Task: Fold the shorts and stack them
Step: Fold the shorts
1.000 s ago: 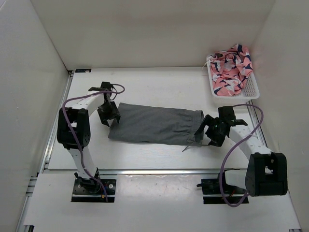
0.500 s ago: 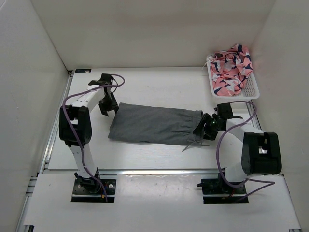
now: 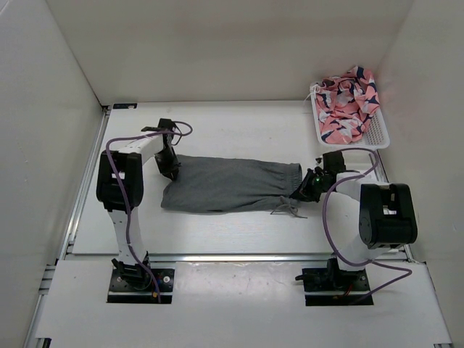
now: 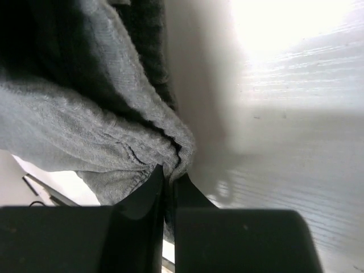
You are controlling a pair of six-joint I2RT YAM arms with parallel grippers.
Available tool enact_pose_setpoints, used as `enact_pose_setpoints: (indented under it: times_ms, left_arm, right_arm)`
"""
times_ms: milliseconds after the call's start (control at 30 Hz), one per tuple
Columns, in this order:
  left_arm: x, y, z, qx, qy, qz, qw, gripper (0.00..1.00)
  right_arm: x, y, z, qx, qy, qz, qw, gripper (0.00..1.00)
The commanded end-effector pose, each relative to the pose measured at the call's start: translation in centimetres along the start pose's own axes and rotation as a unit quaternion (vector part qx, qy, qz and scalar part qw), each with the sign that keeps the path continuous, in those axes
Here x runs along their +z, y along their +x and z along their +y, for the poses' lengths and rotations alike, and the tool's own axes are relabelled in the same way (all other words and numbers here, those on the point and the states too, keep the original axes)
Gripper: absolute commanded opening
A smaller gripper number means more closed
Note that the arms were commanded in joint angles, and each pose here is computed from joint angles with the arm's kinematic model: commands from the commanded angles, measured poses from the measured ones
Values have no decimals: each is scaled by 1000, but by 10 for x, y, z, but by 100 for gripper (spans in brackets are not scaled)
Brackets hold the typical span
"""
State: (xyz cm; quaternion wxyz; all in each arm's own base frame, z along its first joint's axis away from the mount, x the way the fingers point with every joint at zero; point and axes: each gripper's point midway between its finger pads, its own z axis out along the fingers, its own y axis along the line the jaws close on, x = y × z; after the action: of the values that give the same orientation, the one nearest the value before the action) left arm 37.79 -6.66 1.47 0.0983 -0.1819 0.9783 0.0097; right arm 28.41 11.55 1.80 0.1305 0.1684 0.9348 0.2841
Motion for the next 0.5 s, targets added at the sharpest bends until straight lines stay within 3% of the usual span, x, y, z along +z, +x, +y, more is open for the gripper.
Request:
enact_pose_setpoints:
  times_ms: [0,233,400,467]
  left_arm:
    - [-9,16,-20,12,31,4,999,16]
    - [-26,34,-30,10,45,-1,999,14]
    - [-52,21,-18,-6,61,-34,998,33]
    - [-52,21,-10,-12,63,-29,998,35]
  right_arm:
    - [-14,-14,-20,-13,77,-34,996,0]
    - [-65,-40,18,-97,128,-97,982,0]
    - [-95,-59,62,-173,155,-142,962,0]
    - [-105,-62,82,-196,153,-154,956,0]
